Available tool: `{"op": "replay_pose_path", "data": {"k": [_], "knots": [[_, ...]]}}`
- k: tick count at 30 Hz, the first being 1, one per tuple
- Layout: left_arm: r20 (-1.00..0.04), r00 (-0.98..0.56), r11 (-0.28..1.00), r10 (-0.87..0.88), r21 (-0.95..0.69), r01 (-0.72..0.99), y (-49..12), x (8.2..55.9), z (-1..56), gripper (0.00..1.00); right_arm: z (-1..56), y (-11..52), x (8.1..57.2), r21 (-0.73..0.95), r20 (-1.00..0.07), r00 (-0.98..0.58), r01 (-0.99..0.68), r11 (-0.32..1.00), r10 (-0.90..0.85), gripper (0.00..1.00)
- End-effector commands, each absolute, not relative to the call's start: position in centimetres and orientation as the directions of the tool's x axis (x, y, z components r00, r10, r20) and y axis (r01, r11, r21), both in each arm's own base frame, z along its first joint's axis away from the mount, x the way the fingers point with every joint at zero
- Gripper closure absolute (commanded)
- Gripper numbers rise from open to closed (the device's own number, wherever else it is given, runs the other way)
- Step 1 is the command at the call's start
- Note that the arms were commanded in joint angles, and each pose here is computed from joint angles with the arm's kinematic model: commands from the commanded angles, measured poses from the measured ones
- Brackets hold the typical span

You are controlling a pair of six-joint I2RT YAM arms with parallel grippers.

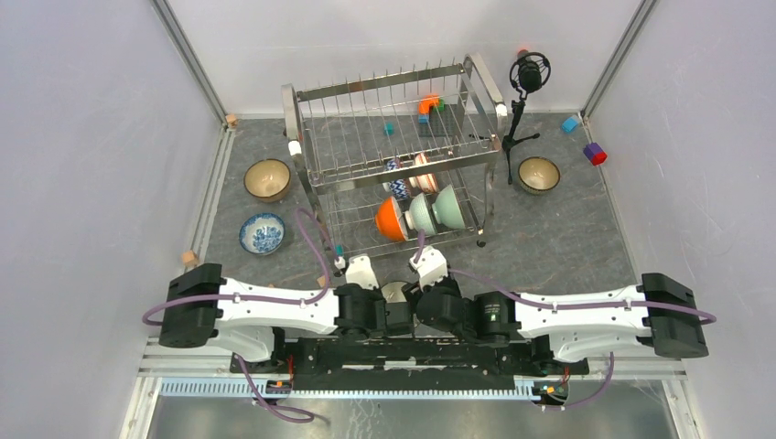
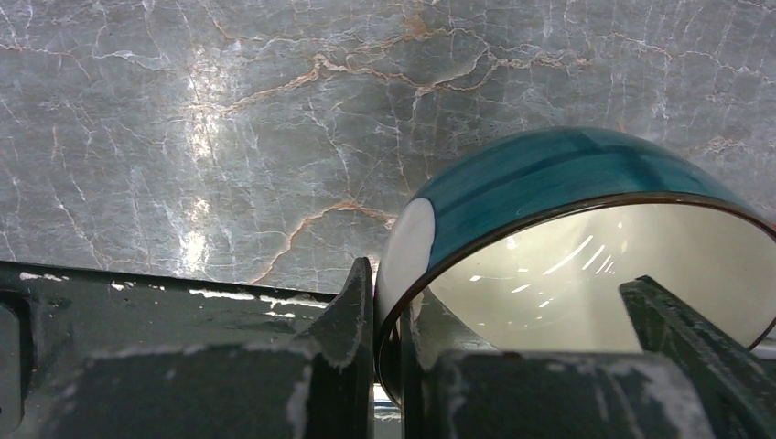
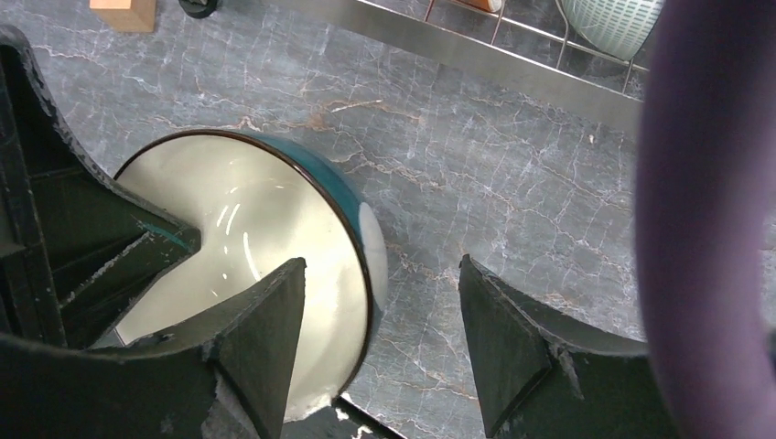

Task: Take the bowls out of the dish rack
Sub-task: Place the bowl at the center of the board.

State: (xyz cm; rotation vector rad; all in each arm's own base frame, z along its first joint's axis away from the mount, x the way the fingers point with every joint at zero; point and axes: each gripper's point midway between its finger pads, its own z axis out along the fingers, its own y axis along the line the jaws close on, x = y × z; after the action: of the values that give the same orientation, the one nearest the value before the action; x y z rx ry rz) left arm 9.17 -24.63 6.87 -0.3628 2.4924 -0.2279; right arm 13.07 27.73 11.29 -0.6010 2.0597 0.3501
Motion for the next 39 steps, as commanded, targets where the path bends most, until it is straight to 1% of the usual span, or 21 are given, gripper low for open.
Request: {"op": "replay_pose_path", "data": {"k": [1,5,8,9,10,13,14,16,17,19,21,23,25,27,28,31,34,35,36,37,39], "knots": [[-0.547,-0.735,0.915,-0.401,-0.286,-0.286,-26.2,9.9,8.6,0.98,10.7,28.8,12.0,0.068,-0.824,-0.494,-0.572,0.817,-0.278,0.81],[-0.546,-0.742,0.92,-0.39,-0.276,-0.28,-26.6,9.8,8.6,0.98,10.2,28.9,11.9,0.065,-0.818,-0.499,-0.574,0.816,-0.285,1.0],[-0.548,-0.738,0.918,-0.394,-0.28,-0.282,-26.5,9.8,8.6,0.98,9.9,28.9,11.8,0.069,-0.816,-0.503,-0.575,0.815,-0.286,1.0],[-0.548,-0.735,0.916,-0.398,-0.284,-0.284,-26.4,9.9,8.7,0.98,9.9,28.8,11.8,0.073,-0.816,-0.505,-0.572,0.817,-0.281,0.98],[-0.548,-0.734,0.914,-0.402,-0.286,-0.288,-26.3,9.9,8.6,0.98,9.9,28.8,11.8,0.075,-0.818,-0.504,-0.571,0.817,-0.278,0.91],[-0.547,-0.729,0.91,-0.412,-0.292,-0.295,-26.0,9.9,8.6,0.98,10.5,28.6,12.0,0.081,-0.827,-0.496,-0.569,0.818,-0.263,0.55],[-0.545,-0.729,0.908,-0.415,-0.294,-0.298,-25.9,9.9,8.5,0.98,10.7,28.4,12.0,0.083,-0.831,-0.493,-0.568,0.819,-0.258,0.45],[-0.544,-0.728,0.907,-0.418,-0.295,-0.3,-25.6,9.9,8.5,0.98,11.0,28.0,12.1,0.087,-0.838,-0.487,-0.563,0.822,-0.245,0.32],[-0.545,-0.727,0.907,-0.418,-0.297,-0.299,-25.6,9.9,8.6,0.98,11.2,27.7,12.2,0.084,-0.842,-0.483,-0.557,0.826,-0.24,0.26],[-0.545,-0.724,0.904,-0.424,-0.304,-0.301,-25.3,9.9,8.7,0.98,11.7,27.0,12.6,0.087,-0.852,-0.478,-0.532,0.842,-0.214,0.2],[-0.547,-0.716,0.899,-0.434,-0.315,-0.305,-25.1,10.0,8.8,0.98,12.6,26.4,13.0,0.115,-0.865,-0.474,-0.503,0.857,-0.162,0.18],[-0.551,-0.707,0.894,-0.443,-0.326,-0.307,-24.9,10.2,9.0,0.98,13.6,26.1,13.2,0.179,-0.874,-0.48,-0.47,0.864,-0.08,0.19],[-0.553,-0.7,0.889,-0.452,-0.339,-0.307,-24.8,10.4,9.3,0.98,14.6,26.0,13.3,0.243,-0.876,-0.482,-0.452,0.858,-0.006,0.26],[-0.558,-0.693,0.887,-0.457,-0.347,-0.305,-24.7,10.5,9.6,0.98,15.4,26.1,13.3,0.289,-0.874,-0.483,-0.447,0.847,0.043,0.4],[-0.56,-0.691,0.886,-0.458,-0.348,-0.305,-24.7,10.6,9.7,0.98,15.7,26.1,13.3,0.302,-0.874,-0.483,-0.448,0.841,0.057,0.56],[-0.563,-0.686,0.885,-0.461,-0.349,-0.309,-24.5,10.6,9.8,0.98,16.1,26.4,13.1,0.319,-0.869,-0.491,-0.457,0.83,0.064,0.8],[-0.565,-0.681,0.882,-0.466,-0.355,-0.309,-24.4,10.7,10.0,0.98,16.1,26.7,12.8,0.332,-0.861,-0.505,-0.461,0.823,0.065,0.93],[-0.565,-0.68,0.882,-0.467,-0.358,-0.308,-24.5,10.7,10.0,0.98,16.0,26.9,12.7,0.336,-0.859,-0.509,-0.465,0.819,0.063,0.93],[-0.565,-0.678,0.88,-0.47,-0.362,-0.308,-24.5,10.8,10.1,0.98,16.1,27.1,12.6,0.339,-0.857,-0.511,-0.47,0.815,0.062,0.91],[-0.567,-0.678,0.88,-0.469,-0.363,-0.305,-24.5,10.8,10.2,0.98,16.0,27.3,12.5,0.338,-0.856,-0.515,-0.478,0.811,0.053,0.86],[-0.57,-0.674,0.88,-0.469,-0.363,-0.306,-24.5,10.9,10.4,0.98,16.1,27.8,12.3,0.331,-0.854,-0.518,-0.494,0.804,0.034,0.72]]}}
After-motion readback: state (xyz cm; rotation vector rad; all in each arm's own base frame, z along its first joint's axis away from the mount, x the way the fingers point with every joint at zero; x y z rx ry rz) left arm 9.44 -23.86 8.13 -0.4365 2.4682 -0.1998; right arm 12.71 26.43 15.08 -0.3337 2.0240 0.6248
